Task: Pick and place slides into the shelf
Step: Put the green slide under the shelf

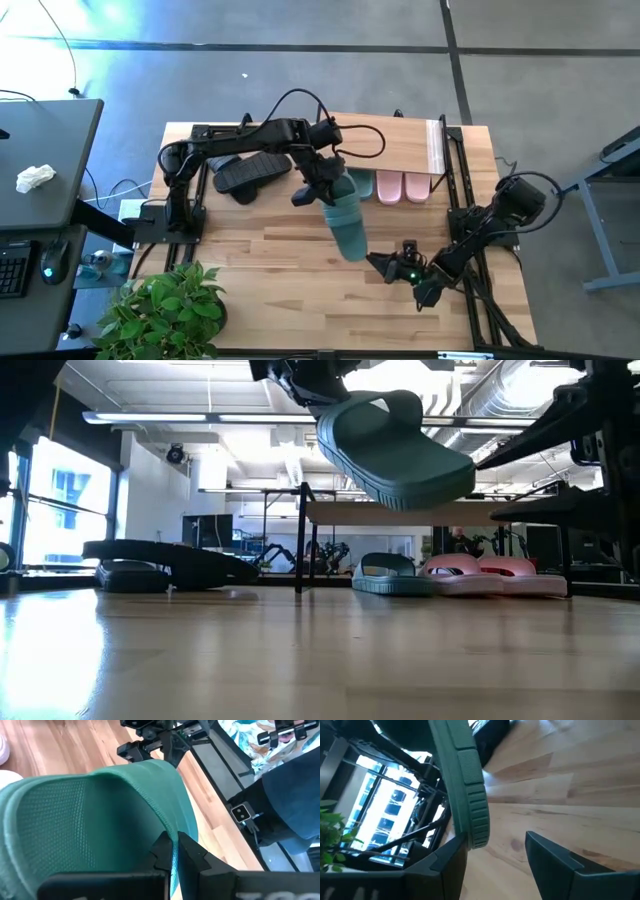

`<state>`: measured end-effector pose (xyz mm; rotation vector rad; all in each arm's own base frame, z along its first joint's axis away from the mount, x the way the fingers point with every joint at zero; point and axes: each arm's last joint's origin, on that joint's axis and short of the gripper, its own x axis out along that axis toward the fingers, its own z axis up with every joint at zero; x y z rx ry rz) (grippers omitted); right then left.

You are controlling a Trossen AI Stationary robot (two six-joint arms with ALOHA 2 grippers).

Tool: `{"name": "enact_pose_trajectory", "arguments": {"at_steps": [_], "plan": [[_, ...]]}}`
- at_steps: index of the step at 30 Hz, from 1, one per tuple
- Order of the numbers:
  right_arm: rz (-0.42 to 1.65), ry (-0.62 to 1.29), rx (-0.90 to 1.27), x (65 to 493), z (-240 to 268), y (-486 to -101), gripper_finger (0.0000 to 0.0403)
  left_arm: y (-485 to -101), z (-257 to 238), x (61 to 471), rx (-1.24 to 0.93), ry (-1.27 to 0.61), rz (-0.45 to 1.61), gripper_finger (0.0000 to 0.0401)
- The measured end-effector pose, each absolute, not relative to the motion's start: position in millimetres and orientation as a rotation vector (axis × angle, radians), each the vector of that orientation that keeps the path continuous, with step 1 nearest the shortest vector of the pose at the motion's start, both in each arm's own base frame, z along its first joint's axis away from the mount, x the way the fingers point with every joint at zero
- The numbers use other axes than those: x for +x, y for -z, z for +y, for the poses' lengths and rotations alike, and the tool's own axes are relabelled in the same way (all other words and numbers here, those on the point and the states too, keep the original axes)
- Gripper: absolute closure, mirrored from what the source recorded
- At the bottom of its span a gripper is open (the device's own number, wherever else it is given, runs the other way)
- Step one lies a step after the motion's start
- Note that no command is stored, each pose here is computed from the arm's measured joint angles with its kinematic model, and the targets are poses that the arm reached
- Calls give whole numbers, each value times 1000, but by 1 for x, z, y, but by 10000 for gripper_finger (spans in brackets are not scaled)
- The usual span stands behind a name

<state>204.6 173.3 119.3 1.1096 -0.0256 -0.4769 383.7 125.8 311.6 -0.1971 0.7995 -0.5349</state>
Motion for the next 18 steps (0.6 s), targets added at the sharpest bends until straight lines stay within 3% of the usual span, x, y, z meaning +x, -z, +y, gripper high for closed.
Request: {"name": "enact_pose_trajectory", "arguments": {"at_steps": [18], "plan": [[-1,443,1049,214,169,-125,213,-311,125,383,-209,542,808,401]]}}
